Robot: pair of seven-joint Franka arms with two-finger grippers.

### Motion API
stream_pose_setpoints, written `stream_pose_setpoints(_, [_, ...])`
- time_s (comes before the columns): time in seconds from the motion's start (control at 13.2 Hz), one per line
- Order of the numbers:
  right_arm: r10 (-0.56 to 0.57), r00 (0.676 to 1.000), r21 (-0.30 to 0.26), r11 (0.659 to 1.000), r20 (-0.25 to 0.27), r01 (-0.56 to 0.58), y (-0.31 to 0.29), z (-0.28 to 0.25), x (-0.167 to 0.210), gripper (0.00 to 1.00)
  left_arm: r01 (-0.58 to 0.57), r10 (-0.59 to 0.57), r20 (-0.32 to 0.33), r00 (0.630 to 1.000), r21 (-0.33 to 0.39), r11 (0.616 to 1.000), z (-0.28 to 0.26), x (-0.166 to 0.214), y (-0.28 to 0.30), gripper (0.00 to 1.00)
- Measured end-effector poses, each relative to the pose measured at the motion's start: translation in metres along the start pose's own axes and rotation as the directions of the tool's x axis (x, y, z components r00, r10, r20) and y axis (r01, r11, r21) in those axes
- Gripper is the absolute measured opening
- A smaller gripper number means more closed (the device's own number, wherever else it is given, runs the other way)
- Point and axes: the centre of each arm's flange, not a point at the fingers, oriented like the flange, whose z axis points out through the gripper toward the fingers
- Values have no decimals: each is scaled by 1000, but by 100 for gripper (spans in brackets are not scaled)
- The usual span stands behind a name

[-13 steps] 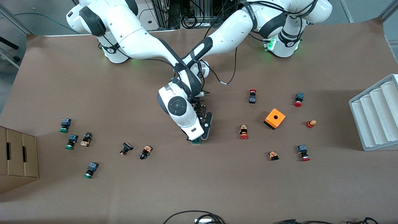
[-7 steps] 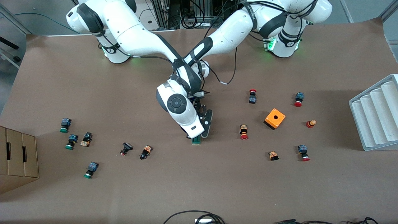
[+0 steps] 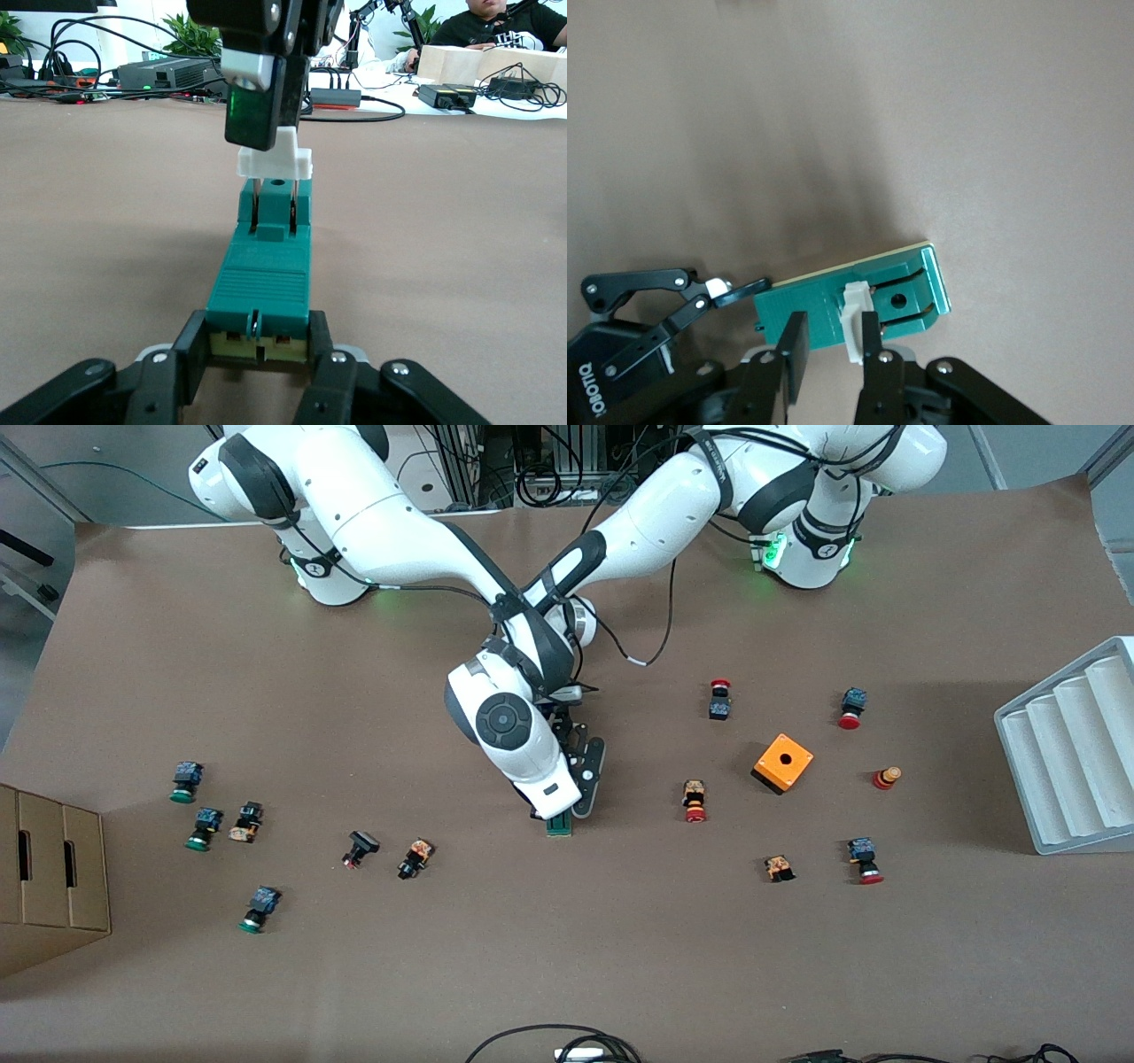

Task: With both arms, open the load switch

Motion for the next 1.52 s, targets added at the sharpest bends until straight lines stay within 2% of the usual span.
stream_pose_setpoints(1.52, [-2, 1000, 13, 1000, 16, 2, -6, 10, -3, 29, 0, 0, 0, 1000, 0, 1000, 0, 0, 0, 49])
